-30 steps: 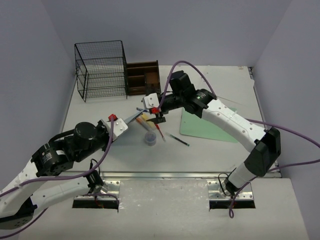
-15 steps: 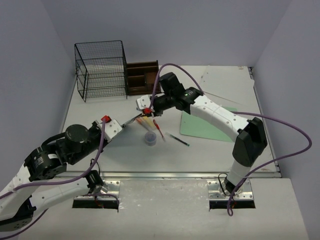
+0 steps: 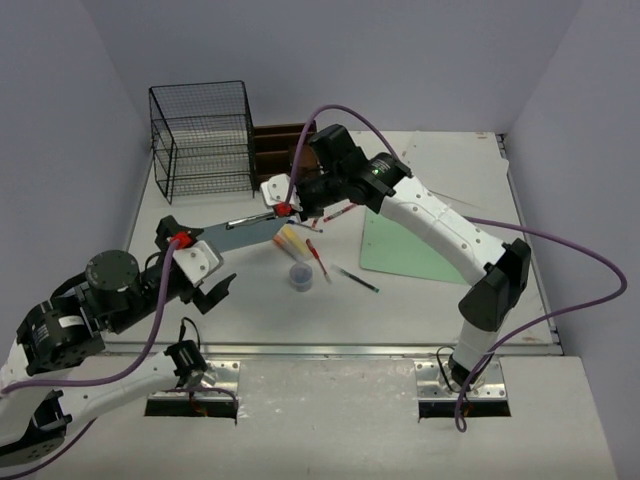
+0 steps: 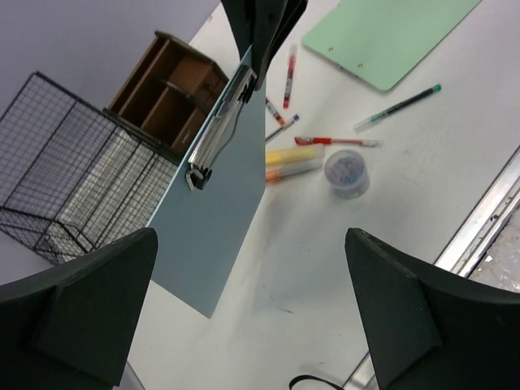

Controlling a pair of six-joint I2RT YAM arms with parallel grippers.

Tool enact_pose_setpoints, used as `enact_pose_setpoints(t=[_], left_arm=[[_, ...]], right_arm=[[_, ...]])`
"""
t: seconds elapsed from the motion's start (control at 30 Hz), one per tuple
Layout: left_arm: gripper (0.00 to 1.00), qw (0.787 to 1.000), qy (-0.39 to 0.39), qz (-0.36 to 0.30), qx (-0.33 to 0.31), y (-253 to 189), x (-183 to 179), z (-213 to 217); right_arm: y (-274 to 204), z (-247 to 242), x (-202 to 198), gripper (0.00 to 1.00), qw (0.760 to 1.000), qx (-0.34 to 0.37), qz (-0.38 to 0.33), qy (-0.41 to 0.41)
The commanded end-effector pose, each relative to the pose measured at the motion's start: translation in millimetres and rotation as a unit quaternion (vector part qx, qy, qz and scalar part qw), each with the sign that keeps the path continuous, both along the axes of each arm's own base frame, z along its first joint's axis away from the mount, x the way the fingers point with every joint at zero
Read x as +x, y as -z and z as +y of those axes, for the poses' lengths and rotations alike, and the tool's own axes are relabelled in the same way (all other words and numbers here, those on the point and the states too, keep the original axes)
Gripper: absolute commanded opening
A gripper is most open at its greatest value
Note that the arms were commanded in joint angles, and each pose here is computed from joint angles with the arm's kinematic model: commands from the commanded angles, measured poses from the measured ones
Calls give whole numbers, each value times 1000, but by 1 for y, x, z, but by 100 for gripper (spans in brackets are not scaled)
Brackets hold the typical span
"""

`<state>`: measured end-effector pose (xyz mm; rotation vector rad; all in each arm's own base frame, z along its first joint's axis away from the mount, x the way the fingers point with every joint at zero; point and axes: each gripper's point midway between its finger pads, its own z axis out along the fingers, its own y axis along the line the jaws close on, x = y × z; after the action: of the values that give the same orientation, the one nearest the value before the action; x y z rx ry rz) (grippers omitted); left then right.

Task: Organize the desk

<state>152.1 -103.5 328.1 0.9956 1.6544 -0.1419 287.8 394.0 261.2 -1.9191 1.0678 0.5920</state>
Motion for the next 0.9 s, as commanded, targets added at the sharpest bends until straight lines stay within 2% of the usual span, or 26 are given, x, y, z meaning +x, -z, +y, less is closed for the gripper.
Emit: enact_pose_setpoints(t=[0.0, 0.1, 0.17, 0.33, 0.87], left_arm=[[95, 998, 50, -35, -12, -25, -6, -10], [80, 995, 85, -53, 10, -28, -5, -20], [76, 992, 100, -72, 21, -30, -4, -23], [73, 983, 131, -122, 49, -26, 1, -31], [69, 985, 131, -92, 64, 34, 16, -50]], right_arm=[[-20, -2, -1, 0, 999, -15, -27, 17], [-20, -4, -4, 0, 997, -37, -60, 23], [-19, -5, -6, 0, 995, -50, -77, 26], [-23, -7, -13, 0, 994, -62, -90, 27], [-35, -11, -31, 0, 996, -41, -67, 31]])
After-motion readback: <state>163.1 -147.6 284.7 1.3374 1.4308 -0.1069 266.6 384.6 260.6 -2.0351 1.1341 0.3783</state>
